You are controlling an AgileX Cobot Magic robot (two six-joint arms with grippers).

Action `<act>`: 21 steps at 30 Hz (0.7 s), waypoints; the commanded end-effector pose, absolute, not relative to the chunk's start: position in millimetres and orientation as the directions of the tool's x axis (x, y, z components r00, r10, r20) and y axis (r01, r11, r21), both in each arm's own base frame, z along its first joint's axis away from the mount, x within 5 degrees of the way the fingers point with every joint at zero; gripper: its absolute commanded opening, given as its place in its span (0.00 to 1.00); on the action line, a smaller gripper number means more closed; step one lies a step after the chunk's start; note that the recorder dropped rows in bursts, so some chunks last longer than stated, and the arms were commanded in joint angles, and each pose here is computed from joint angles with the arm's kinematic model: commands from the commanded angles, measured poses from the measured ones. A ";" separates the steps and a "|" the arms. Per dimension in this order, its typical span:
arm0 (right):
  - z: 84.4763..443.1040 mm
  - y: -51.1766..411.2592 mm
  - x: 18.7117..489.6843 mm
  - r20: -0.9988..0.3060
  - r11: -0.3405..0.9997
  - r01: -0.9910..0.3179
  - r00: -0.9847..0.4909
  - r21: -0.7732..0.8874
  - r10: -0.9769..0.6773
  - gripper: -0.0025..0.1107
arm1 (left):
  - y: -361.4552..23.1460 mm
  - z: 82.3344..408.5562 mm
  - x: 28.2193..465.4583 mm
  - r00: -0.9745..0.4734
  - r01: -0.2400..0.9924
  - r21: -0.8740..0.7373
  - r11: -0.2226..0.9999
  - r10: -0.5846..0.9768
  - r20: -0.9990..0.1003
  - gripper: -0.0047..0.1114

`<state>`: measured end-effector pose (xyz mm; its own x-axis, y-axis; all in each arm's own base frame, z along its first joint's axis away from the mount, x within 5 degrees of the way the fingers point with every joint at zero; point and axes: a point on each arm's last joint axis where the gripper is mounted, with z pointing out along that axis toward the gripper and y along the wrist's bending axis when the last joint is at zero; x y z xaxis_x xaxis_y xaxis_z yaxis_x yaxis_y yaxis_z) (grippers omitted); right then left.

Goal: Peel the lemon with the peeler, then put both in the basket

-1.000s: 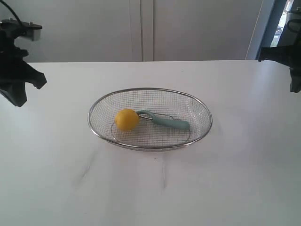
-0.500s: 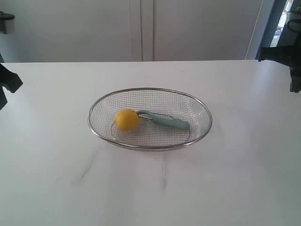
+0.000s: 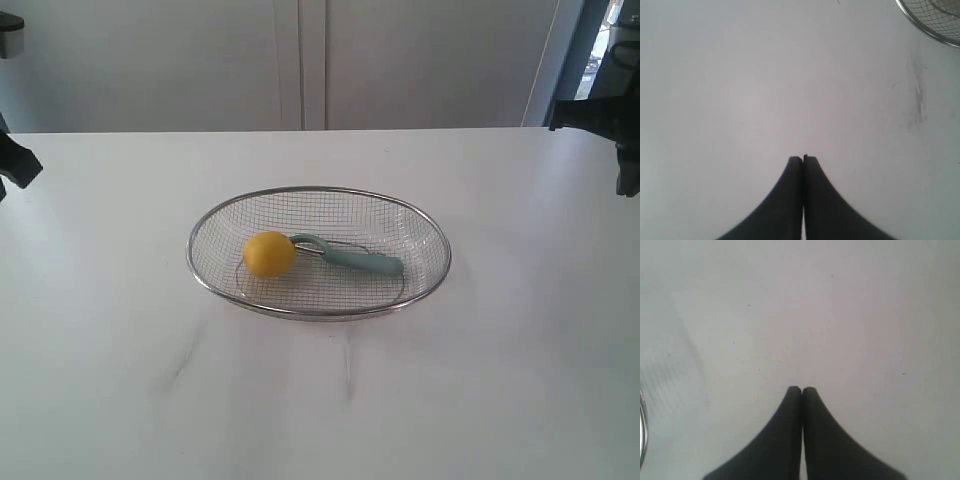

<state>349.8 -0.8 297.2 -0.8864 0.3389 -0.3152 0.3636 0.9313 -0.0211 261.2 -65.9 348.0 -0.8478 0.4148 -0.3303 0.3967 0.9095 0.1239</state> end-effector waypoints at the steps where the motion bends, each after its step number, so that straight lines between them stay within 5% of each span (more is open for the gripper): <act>1: 301.5 -3.2 349.5 -0.333 0.930 0.367 -0.879 -0.018 0.341 0.02 | -65.4 351.2 255.6 -0.850 0.389 0.104 0.915 0.401 -0.342 0.04; 21: 301.5 -3.2 349.5 -0.333 0.930 0.367 -0.879 -0.018 0.341 0.02 | -72.4 389.0 225.8 -0.738 0.390 -0.037 0.920 0.288 -0.610 0.04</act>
